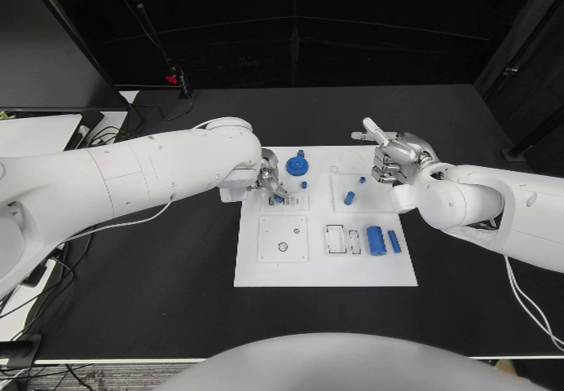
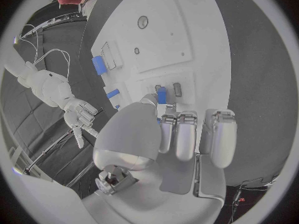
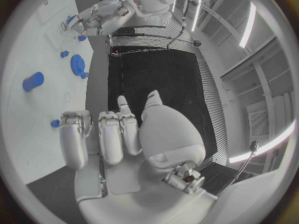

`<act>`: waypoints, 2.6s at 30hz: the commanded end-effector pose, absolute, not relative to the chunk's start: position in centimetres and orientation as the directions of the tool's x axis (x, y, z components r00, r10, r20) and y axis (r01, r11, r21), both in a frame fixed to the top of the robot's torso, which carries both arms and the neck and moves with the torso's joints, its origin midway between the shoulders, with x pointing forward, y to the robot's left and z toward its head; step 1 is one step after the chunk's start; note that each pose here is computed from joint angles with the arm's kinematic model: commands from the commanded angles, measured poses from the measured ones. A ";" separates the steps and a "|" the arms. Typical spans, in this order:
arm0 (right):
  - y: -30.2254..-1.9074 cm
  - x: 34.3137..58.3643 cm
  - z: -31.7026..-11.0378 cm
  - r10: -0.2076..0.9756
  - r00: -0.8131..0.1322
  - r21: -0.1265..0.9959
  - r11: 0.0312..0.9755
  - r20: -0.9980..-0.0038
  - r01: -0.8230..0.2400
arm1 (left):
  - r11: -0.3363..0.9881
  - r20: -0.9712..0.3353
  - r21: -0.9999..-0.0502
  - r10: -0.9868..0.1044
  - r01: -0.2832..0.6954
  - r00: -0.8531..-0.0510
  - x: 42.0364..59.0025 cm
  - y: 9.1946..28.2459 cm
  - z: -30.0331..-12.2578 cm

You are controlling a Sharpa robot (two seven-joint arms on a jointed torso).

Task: Assemble the parts on the task board

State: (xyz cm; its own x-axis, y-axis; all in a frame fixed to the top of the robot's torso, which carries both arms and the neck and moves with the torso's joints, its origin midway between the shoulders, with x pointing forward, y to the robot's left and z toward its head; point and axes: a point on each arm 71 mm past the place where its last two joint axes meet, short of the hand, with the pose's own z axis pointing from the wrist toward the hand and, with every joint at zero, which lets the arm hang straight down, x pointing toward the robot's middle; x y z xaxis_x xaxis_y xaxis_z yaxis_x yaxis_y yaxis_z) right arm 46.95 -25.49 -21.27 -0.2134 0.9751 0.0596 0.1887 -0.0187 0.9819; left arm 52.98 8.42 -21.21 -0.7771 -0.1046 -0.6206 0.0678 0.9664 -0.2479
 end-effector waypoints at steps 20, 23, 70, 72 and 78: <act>-25.3 47.0 -21.2 0.973 -0.220 0.983 -0.022 0.062 0.183 | 0.975 -0.640 -0.216 -0.096 0.058 -0.763 53.2 7.6 -21.2; -25.2 47.0 -21.2 0.973 -0.221 0.983 -0.022 0.063 0.184 | 0.976 -0.637 -0.212 -0.093 0.057 -0.765 53.2 7.6 -21.3; -25.2 47.0 -21.2 0.972 -0.224 0.983 -0.023 0.065 0.185 | 0.973 -0.620 -0.216 -0.077 0.075 -0.781 53.1 6.9 -21.7; -25.2 47.0 -21.2 0.972 -0.224 0.983 -0.023 0.065 0.185 | 0.974 -0.618 -0.215 -0.076 0.076 -0.783 53.0 6.9 -21.8; -25.2 47.0 -21.2 0.972 -0.225 0.983 -0.023 0.065 0.185 | 0.974 -0.613 -0.212 -0.073 0.076 -0.786 53.0 6.9 -21.8</act>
